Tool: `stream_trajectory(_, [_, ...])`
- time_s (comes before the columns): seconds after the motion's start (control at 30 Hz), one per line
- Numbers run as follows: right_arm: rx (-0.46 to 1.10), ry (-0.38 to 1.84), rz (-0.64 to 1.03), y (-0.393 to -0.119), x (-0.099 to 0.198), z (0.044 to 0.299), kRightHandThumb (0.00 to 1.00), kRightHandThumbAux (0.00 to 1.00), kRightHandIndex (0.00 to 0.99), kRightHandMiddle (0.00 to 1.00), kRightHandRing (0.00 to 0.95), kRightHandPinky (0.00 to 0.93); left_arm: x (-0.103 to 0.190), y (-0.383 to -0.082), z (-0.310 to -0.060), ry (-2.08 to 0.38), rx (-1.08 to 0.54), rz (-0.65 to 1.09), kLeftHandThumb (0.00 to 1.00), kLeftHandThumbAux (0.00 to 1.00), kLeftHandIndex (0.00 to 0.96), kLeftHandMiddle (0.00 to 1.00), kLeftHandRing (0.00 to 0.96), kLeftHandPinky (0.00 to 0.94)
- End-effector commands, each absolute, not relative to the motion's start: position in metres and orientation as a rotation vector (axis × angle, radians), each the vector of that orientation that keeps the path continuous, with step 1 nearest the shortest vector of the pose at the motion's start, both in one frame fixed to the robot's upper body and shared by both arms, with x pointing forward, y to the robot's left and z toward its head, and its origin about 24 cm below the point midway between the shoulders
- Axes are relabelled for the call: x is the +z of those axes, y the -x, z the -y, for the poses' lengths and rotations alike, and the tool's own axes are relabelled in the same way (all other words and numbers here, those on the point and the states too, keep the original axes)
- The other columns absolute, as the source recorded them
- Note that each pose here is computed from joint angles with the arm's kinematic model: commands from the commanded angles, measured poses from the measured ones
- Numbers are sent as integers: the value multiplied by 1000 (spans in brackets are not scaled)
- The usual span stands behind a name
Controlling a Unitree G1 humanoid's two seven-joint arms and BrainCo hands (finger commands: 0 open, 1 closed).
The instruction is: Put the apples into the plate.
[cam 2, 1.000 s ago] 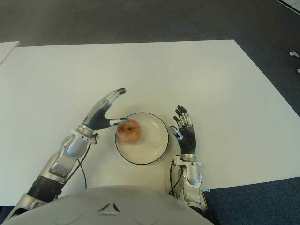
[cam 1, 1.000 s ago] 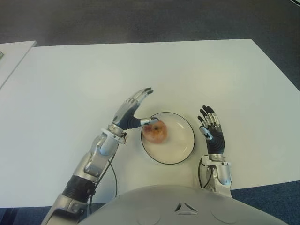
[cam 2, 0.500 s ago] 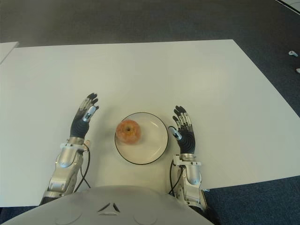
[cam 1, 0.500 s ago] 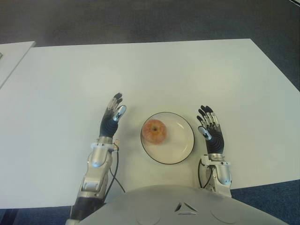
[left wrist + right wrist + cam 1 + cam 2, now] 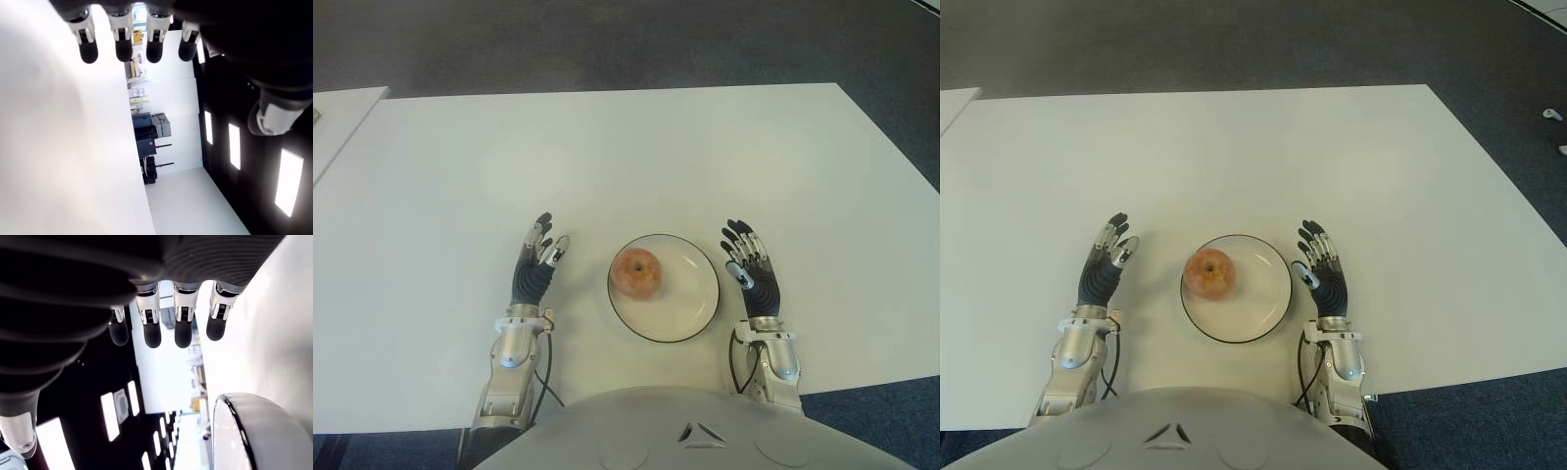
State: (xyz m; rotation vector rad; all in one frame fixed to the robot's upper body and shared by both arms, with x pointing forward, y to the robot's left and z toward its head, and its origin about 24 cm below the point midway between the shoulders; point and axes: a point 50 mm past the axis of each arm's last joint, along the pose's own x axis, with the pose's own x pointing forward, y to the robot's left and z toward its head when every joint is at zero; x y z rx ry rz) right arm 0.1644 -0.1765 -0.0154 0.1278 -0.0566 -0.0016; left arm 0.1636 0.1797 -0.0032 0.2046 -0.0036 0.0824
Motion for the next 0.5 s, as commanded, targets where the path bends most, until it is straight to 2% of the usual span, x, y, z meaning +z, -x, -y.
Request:
stream_trajectory(0.03, [-28, -140, -139, -150, -44, 186, 156, 565, 103, 121, 92, 100, -10, -159, -177, -256, 52, 22, 60, 454, 65, 22, 19, 58])
stream_trajectory(0.3, [-24, -133, -143, -153, -41, 193, 159, 583, 95, 110, 76, 90, -20, -155, -176, -271, 16, -13, 85, 464, 49, 31, 29, 61])
stream_trajectory(0.5, [-21, -128, -140, -156, -40, 197, 166, 589, 90, 104, 68, 82, -26, -155, -172, -247, 37, -23, 111, 485, 68, 69, 77, 134])
